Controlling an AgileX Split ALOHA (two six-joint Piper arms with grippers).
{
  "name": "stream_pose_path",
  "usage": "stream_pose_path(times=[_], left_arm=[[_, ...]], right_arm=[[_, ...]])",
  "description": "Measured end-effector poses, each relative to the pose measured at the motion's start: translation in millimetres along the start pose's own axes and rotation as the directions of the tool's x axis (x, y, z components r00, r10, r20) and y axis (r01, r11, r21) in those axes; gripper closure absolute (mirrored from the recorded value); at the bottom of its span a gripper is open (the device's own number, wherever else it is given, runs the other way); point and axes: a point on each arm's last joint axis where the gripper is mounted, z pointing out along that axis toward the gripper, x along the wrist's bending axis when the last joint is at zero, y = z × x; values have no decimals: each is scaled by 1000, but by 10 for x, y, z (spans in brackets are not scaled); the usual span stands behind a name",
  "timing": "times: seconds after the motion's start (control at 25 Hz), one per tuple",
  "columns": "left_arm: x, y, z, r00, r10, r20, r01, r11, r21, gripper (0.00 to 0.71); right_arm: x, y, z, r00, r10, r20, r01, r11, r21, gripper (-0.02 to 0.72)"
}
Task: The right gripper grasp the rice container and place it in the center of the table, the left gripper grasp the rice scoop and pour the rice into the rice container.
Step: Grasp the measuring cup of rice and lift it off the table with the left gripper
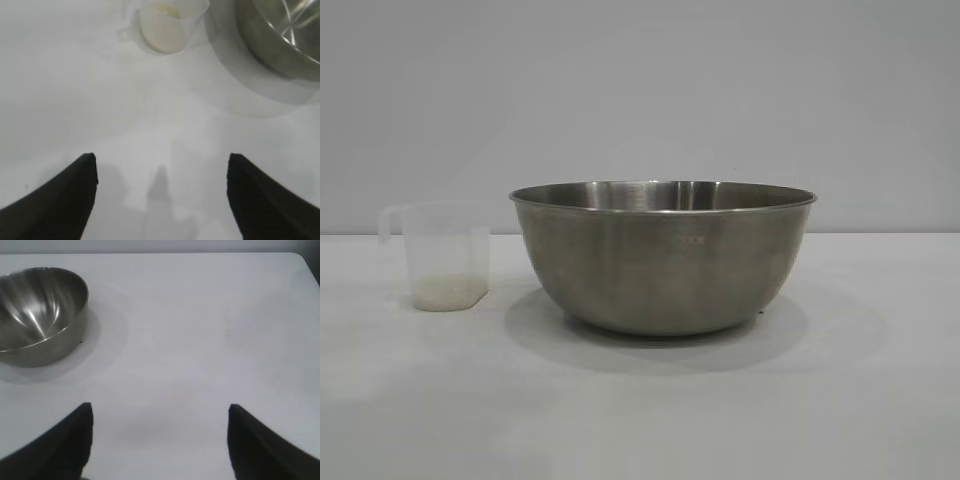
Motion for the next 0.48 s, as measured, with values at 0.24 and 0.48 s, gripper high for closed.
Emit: stream_pose_path(times=[0.24,0.48], left_arm=[[6,82,14,993,-118,8,118,982,-150,205],[-122,-13,66,998,-56,35,62,977,-206,205]], right_arm=[[0,0,0,1000,0,0,0,1000,0,225],[0,0,0,1000,0,0,0,1000,0,225]])
